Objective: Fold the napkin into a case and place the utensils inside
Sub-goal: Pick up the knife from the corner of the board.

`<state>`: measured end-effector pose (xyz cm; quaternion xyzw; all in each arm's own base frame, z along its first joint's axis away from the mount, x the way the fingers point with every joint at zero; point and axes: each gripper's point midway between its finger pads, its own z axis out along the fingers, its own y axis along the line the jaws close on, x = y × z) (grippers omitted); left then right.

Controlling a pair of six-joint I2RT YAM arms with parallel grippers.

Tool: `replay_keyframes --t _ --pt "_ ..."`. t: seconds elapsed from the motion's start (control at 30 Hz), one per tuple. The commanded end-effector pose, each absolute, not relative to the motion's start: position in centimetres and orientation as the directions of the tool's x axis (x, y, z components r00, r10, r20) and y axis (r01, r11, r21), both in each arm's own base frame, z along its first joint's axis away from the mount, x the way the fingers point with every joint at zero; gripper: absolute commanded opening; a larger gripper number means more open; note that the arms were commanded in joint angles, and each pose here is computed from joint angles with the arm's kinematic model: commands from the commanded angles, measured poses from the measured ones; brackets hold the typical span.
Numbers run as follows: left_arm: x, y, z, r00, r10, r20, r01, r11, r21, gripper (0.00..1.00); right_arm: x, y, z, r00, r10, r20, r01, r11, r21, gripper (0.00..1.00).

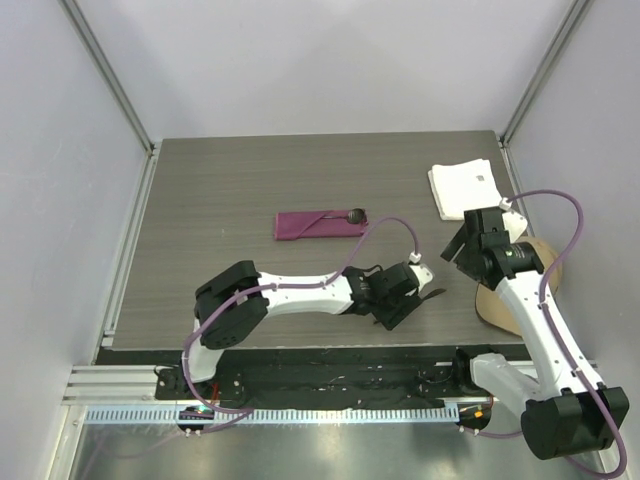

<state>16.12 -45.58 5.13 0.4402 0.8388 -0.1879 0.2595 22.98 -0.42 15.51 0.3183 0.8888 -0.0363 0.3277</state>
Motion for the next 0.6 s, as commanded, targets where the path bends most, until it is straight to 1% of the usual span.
replay_keyframes --t 0.0,0.03,0.1,0.2,0.27,0.37,0.4,0.43,0.47,0.5,0.57 --pt "17.1 -44.6 3.9 -0.445 0.699 -0.559 0.829 0.558 0.037 0.56 22.7 -0.6 15.2 -0.583 0.546 -0.602 0.599 0.789 0.135 0.80" --pt "17.0 -44.9 4.1 -0.438 0.703 -0.560 0.832 0.553 0.044 0.54 22.6 -0.5 15.0 -0.589 0.546 -0.596 0.595 0.792 0.138 0.80" --pt "17.0 -44.7 3.5 -0.434 0.720 -0.541 0.834 0.549 0.062 0.54 22.5 -0.2 14.0 -0.590 0.559 -0.583 0.598 0.788 0.150 0.79" --pt "16.6 -45.1 3.4 -0.428 0.716 -0.551 0.843 0.537 0.043 0.53 22.4 1.0 12.3 -0.613 0.581 -0.535 0.584 0.789 0.188 0.79" --pt "16.6 -45.2 3.0 -0.430 0.719 -0.546 0.845 0.534 0.036 0.52 22.2 1.2 11.2 -0.629 0.586 -0.511 0.592 0.787 0.175 0.78" --pt "16.4 -45.1 2.0 -0.435 0.733 -0.523 0.846 0.531 0.040 0.46 21.6 1.0 10.3 -0.636 0.593 -0.494 0.609 0.778 0.150 0.78" --pt "16.4 -45.0 1.8 -0.437 0.733 -0.521 0.844 0.534 0.044 0.43 21.5 1.0 10.1 -0.629 0.605 -0.488 0.620 0.769 0.153 0.78" --pt "16.3 -44.7 1.4 -0.435 0.741 -0.511 0.846 0.531 0.050 0.38 21.2 1.0 9.6 -0.627 0.612 -0.481 0.628 0.763 0.152 0.77" --pt "16.3 -44.4 1.1 -0.434 0.748 -0.503 0.846 0.530 0.058 0.35 21.1 1.0 9.5 -0.622 0.622 -0.477 0.635 0.756 0.157 0.76" --pt "16.4 -44.0 0.8 -0.440 0.749 -0.496 0.841 0.537 0.066 0.28 21.1 1.2 9.4 -0.610 0.640 -0.468 0.648 0.743 0.171 0.75" --pt "16.3 -44.0 0.6 -0.442 0.747 -0.497 0.841 0.537 0.059 0.18 21.2 1.9 9.1 -0.614 0.652 -0.445 0.641 0.741 0.200 0.74"
